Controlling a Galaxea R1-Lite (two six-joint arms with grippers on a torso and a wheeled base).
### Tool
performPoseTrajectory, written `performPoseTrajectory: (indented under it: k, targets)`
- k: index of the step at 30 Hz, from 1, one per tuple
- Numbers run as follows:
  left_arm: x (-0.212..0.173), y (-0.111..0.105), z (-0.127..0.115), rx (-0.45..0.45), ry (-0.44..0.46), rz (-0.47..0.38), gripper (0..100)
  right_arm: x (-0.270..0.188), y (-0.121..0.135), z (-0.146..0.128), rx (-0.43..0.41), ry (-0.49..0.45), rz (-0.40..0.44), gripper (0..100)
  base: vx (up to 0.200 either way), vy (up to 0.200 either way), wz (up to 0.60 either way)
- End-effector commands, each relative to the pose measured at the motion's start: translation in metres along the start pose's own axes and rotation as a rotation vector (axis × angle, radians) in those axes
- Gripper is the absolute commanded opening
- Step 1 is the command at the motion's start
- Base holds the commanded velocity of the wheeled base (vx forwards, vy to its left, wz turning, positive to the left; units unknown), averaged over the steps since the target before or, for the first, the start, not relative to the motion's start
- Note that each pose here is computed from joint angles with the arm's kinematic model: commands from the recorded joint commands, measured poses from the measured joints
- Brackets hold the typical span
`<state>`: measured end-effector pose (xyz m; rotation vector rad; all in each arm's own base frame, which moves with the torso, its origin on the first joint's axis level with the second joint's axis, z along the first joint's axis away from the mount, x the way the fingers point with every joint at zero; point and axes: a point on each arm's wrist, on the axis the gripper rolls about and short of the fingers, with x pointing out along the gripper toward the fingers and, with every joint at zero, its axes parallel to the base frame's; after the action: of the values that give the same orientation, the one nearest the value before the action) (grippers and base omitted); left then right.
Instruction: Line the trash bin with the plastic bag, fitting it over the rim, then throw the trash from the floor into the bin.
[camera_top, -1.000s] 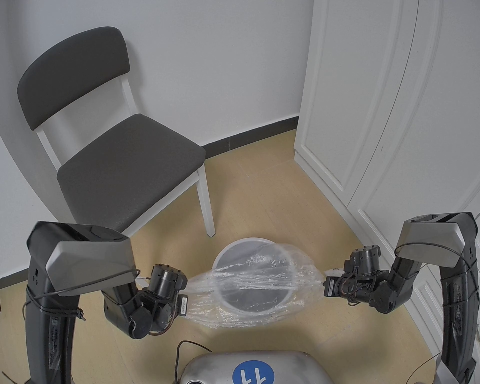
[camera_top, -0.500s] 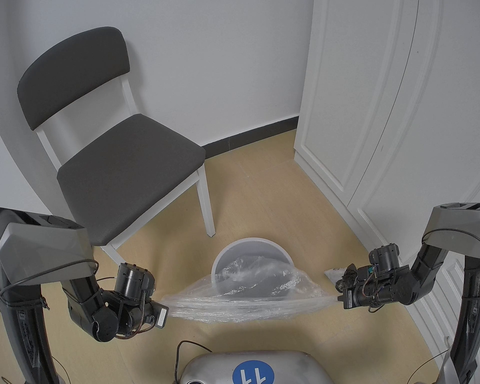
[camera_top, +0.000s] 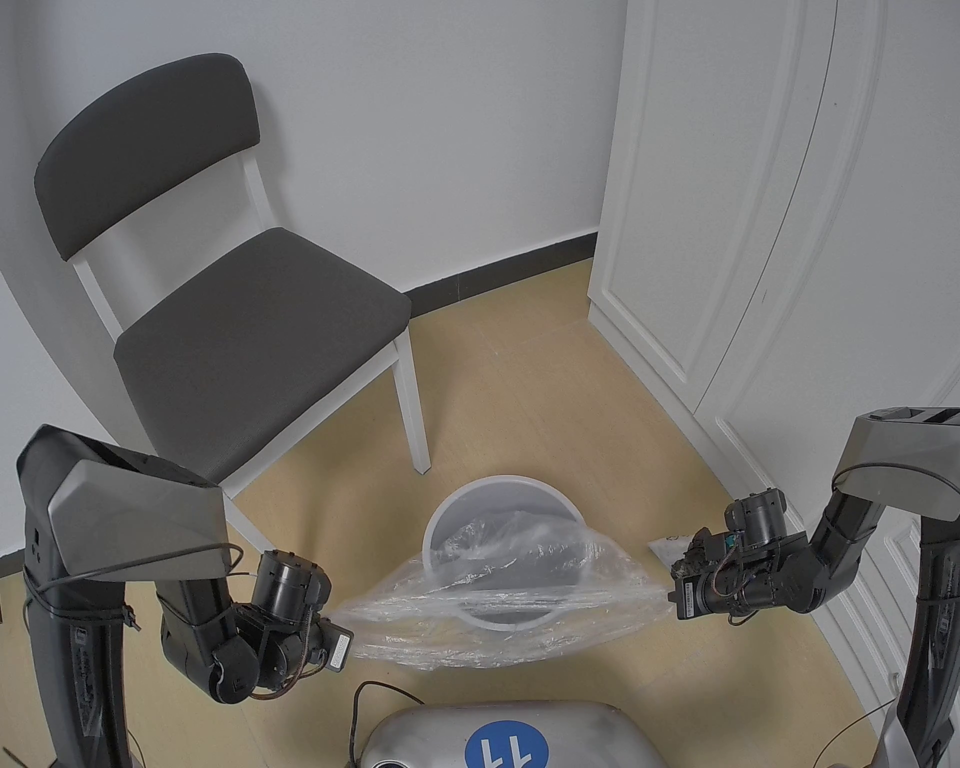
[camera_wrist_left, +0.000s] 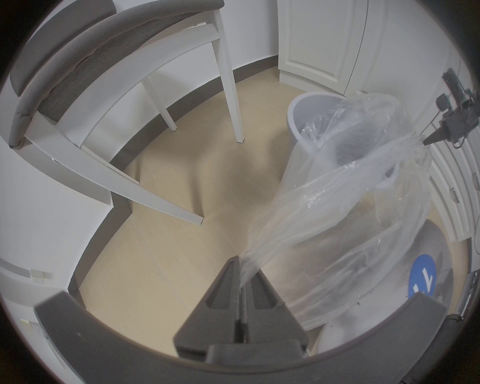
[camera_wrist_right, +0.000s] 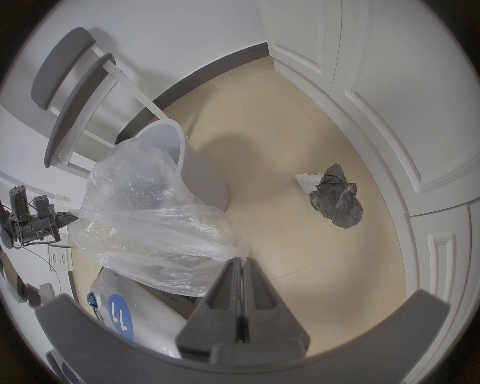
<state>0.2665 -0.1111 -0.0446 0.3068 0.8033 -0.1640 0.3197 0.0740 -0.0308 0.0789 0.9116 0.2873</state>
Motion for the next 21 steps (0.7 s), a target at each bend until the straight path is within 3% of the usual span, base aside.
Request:
performPoseTrajectory:
  k: [1, 6, 10, 21]
  targets:
    - [0.016, -0.009, -0.015, 0.025, 0.037, 0.031, 0, 0.010, 0.003, -0.004, -0.008, 0.017, -0.011, 0, 0.000, 0.000, 0.00]
    - [0.023, -0.013, -0.011, 0.018, -0.008, 0.076, 0, 0.014, 0.003, 0.001, -0.006, -0.014, -0.011, 0, 0.000, 0.000, 0.00]
    - [0.030, -0.020, -0.009, 0.010, -0.073, 0.138, 0, 0.021, 0.010, 0.003, 0.006, -0.105, -0.032, 0, 0.000, 0.000, 0.00]
    - [0.026, -0.035, -0.002, 0.004, -0.168, 0.118, 0, 0.018, 0.045, 0.007, -0.057, -0.207, -0.034, 0, 0.000, 0.000, 0.00]
